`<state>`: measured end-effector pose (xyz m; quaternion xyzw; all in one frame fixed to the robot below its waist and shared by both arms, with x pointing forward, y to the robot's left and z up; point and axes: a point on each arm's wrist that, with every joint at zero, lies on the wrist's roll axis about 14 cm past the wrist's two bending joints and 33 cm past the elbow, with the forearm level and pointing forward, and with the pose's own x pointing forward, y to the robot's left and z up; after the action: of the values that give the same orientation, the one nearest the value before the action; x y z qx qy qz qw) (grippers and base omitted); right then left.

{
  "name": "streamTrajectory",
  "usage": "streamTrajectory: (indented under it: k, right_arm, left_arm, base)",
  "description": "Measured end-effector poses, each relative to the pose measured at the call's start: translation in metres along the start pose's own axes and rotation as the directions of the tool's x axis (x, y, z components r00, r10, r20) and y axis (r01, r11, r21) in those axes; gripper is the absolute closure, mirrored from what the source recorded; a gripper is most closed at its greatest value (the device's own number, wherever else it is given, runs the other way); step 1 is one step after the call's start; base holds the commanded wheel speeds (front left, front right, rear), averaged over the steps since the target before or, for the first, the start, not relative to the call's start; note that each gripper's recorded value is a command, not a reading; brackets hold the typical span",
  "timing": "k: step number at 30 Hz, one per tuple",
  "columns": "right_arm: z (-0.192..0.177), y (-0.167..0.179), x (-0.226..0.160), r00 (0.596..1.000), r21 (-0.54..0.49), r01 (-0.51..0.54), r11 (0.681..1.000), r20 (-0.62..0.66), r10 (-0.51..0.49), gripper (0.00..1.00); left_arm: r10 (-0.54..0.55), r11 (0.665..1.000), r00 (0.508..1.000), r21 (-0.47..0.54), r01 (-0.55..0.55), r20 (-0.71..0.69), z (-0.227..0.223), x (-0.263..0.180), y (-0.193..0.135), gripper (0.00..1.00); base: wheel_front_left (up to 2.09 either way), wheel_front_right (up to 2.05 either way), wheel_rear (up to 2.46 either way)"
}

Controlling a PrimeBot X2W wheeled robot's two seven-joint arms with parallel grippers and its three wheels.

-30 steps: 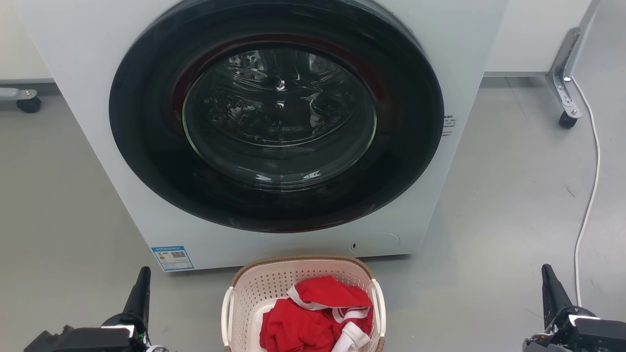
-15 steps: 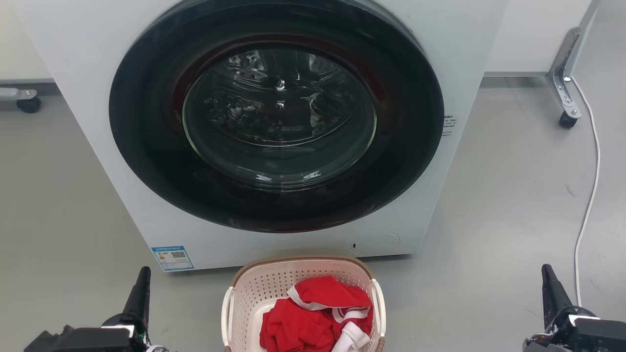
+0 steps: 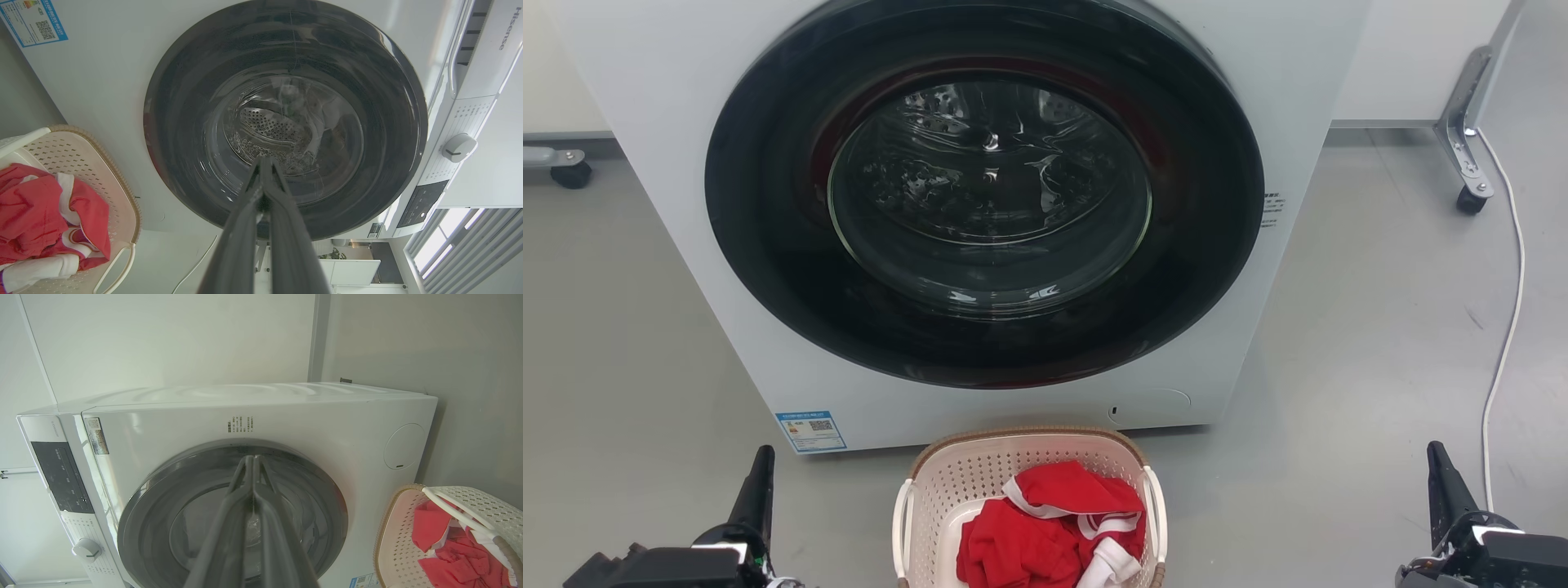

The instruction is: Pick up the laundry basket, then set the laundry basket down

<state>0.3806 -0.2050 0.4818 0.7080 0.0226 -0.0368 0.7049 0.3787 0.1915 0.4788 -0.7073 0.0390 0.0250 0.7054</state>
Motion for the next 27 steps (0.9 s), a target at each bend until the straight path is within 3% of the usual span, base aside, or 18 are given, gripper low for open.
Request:
streamTrajectory:
  k: [27]
  right_arm:
    - [0.0000,0.0000,0.0000,1.000,0.001,0.000,1.000,0.000,0.000,1.00]
  left_arm:
    - [0.000,1.000,1.000,0.000,0.000,0.000,-0.0001,0.0000,0.0000,1.00]
  base:
    - [0.00,0.00,0.00]
